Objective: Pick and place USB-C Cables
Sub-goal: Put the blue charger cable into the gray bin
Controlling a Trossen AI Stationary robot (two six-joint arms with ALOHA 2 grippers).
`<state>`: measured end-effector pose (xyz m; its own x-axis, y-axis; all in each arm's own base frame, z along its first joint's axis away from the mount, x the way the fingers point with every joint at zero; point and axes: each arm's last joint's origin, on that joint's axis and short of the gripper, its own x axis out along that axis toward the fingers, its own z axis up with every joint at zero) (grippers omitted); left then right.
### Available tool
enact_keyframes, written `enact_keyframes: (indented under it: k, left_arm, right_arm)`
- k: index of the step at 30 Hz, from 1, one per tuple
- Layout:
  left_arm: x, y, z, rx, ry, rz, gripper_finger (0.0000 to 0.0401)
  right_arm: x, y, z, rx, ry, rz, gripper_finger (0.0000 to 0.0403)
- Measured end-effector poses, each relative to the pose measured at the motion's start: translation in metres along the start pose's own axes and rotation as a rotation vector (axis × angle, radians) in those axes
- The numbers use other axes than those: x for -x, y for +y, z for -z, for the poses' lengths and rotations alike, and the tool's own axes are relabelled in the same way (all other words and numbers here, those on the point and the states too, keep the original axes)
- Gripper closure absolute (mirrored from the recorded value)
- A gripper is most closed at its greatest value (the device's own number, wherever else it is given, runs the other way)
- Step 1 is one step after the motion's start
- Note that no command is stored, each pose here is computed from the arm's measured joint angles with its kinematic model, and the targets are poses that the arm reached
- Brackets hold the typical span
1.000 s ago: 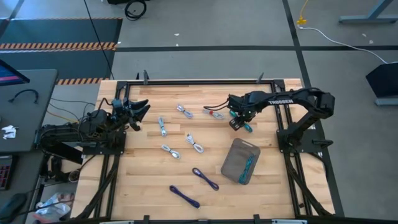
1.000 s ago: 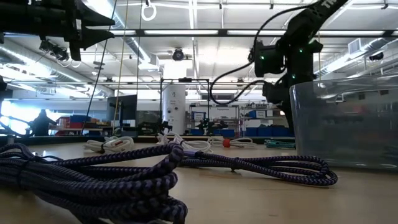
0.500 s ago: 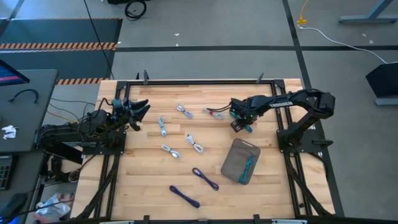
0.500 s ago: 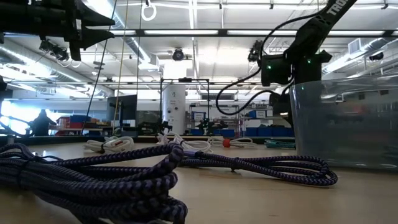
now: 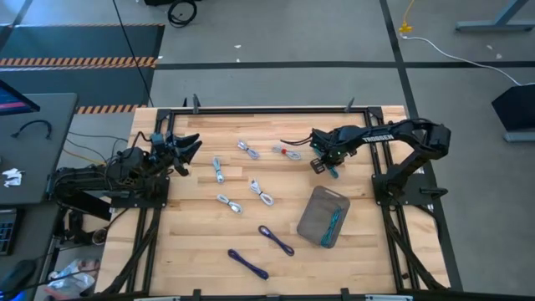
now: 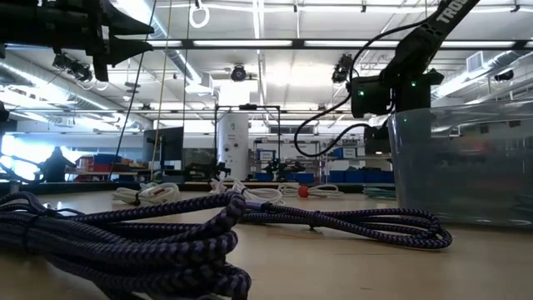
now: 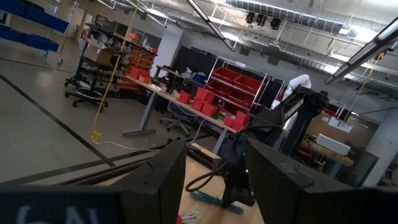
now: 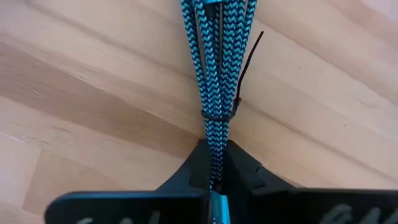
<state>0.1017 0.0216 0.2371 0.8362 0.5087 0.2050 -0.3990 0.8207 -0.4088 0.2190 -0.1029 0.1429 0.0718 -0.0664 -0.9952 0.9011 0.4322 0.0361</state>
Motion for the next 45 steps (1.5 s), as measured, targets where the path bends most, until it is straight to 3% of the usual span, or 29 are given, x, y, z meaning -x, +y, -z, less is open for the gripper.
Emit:
enact_keyframes:
  k: [7,15,21,25,31,35,42,45]
  left_arm:
    - [0.0,0.0,0.0,0.0,0.0,0.0,0.0229]
    - [0.0,0.0,0.0,0.001,-0.004,0.001,0.0229]
    - [0.0,0.0,0.0,0.001,-0.004,0.001,0.0229]
    - [0.0,0.0,0.0,0.0,-0.004,0.0,0.0229]
    - [0.0,0.0,-0.001,-0.079,-0.009,-0.016,0.0229]
    - [0.0,0.0,-0.001,-0.118,-0.009,-0.018,0.0229]
    - [0.0,0.0,-0.001,-0.141,-0.01,-0.018,0.0229]
    - [0.0,0.0,-0.001,-0.141,-0.011,-0.018,0.0229]
  right_arm:
    - [0.049,0.027,-0.028,0.008,-0.081,-0.11,0.0381]
    - [0.167,0.072,-0.057,0.037,-0.38,-0.325,0.0381]
    - [0.254,0.093,-0.04,0.054,-0.594,-0.422,0.0381]
    - [0.288,0.103,-0.015,0.031,-0.653,-0.468,0.0382]
    - [0.3,0.128,0.033,-0.04,-0.631,-0.575,0.0382]
    - [0.295,0.147,0.073,-0.167,-0.618,-0.609,0.0382]
    - [0.261,0.172,0.137,-0.431,-0.6,-0.63,0.0382]
    - [0.236,0.183,0.155,-0.527,-0.545,-0.579,0.0382]
